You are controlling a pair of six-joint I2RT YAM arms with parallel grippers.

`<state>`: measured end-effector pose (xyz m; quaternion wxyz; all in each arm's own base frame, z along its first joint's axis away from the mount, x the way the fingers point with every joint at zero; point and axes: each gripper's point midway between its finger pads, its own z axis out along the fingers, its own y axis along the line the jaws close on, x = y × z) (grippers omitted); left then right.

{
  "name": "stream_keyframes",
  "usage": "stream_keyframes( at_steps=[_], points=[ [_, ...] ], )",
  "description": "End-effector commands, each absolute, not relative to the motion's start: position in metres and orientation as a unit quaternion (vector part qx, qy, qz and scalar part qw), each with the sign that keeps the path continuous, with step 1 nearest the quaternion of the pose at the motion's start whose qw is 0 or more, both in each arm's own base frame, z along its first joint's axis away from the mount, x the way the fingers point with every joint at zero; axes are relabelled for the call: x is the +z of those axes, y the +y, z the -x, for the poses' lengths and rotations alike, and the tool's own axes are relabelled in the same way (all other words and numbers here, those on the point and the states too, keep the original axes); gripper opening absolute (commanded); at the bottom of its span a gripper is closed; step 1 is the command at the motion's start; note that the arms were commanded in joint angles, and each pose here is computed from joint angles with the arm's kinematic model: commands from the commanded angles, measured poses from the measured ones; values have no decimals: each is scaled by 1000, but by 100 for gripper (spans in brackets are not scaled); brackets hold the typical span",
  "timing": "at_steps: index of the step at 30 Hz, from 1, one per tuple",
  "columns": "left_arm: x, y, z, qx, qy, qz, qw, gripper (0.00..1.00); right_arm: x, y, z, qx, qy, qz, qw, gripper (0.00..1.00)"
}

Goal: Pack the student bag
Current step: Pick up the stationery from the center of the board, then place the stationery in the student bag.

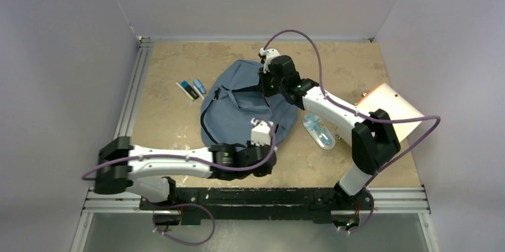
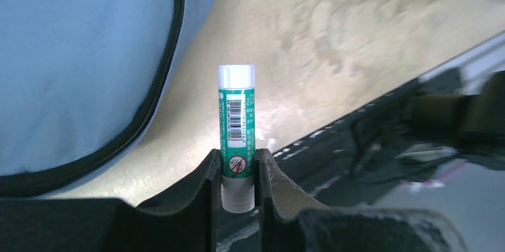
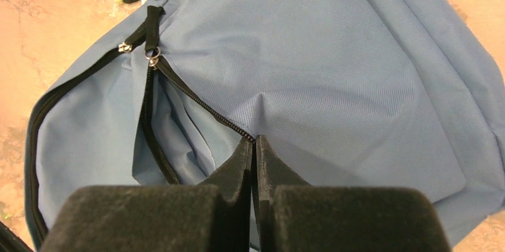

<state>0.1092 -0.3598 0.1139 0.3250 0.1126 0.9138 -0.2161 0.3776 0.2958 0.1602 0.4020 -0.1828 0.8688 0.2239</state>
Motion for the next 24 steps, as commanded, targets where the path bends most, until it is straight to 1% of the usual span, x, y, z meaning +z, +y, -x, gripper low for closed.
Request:
stream_keyframes(
  at_steps=[1, 6, 9, 11, 17, 24],
  points=[
    [175, -353, -119, -302, 877, -41, 372, 0, 211, 284, -399, 220, 816, 145, 514, 0],
    [198, -296, -155, -257, 877, 58, 402, 0, 245, 276, -394, 247, 767, 117, 580, 0],
    [210, -274, -184, -267, 866, 87, 413, 0, 260, 276, -393, 262, 750, 111, 597, 0],
    [221, -269, -201, -279, 853, 91, 432, 0, 264, 279, -393, 264, 748, 114, 598, 0],
    [236, -266, -248, -279, 839, 121, 451, 0, 264, 285, -392, 266, 751, 118, 592, 0],
    [221, -282, -287, -311, 849, 149, 400, 0, 263, 289, -388, 278, 752, 99, 590, 0]
  ],
)
